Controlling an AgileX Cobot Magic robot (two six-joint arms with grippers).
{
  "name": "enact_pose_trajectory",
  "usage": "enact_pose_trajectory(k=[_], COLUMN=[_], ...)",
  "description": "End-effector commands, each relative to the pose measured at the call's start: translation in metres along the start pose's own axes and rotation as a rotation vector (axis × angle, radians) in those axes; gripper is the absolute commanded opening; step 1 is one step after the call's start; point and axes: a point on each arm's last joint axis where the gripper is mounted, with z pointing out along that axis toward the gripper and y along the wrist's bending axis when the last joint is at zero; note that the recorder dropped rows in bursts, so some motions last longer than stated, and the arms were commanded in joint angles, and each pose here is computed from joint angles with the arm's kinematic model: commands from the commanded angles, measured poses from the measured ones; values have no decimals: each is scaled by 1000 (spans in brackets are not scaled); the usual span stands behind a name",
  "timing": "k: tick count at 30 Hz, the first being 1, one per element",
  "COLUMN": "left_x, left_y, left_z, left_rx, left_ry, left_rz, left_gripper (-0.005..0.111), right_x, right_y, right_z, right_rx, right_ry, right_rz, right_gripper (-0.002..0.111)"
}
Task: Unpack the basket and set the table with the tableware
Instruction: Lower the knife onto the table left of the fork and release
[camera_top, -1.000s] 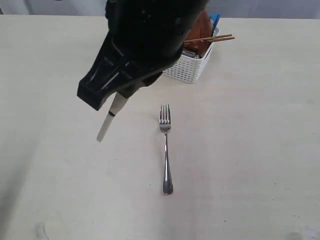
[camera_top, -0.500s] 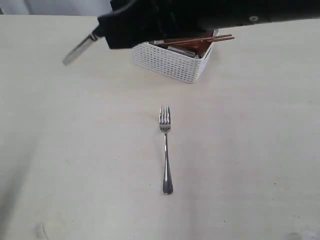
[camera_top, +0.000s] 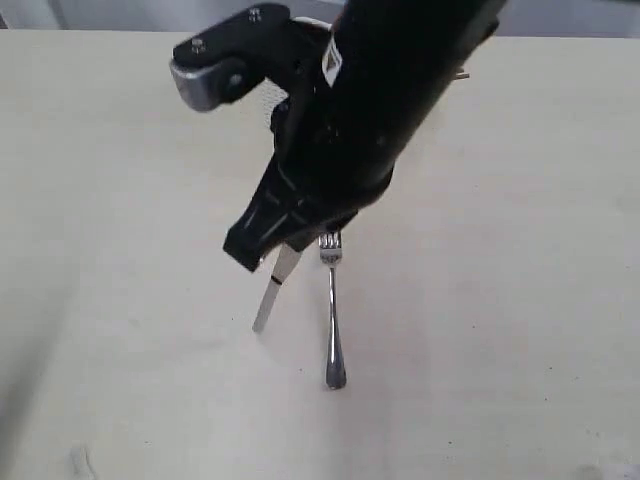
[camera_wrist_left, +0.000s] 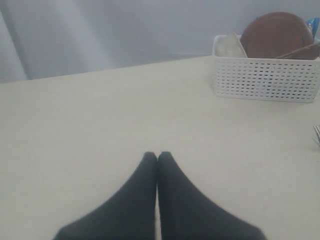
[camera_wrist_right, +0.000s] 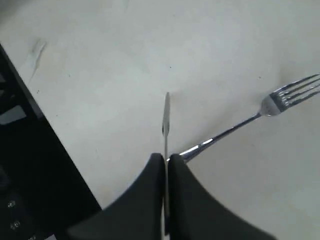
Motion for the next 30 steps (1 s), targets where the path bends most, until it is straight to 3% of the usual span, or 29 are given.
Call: enact_pose_trajectory(k=[1, 3, 5, 13, 30], left_x=[0, 0, 0, 0, 0], left_y=[0, 0, 0, 0, 0], left_z=[0, 0, 0, 0, 0], left_rx=[5, 5, 5, 5, 5], left_ry=[-1, -1, -1, -1, -1], left_rz=[4, 4, 4, 4, 4], left_gripper=[0, 0, 0, 0, 0], right_x=[-24, -34, -38, -42, -25], right_y=[-15, -17, -22, -37, -105], right_z=[-24, -15, -5, 60, 143], right_rx=[-52, -244, -287, -335, -409], right_ry=[-50, -97, -89, 50, 196], right_rz=[-10, -5, 8, -4, 219], right_gripper=[0, 0, 0, 0, 0])
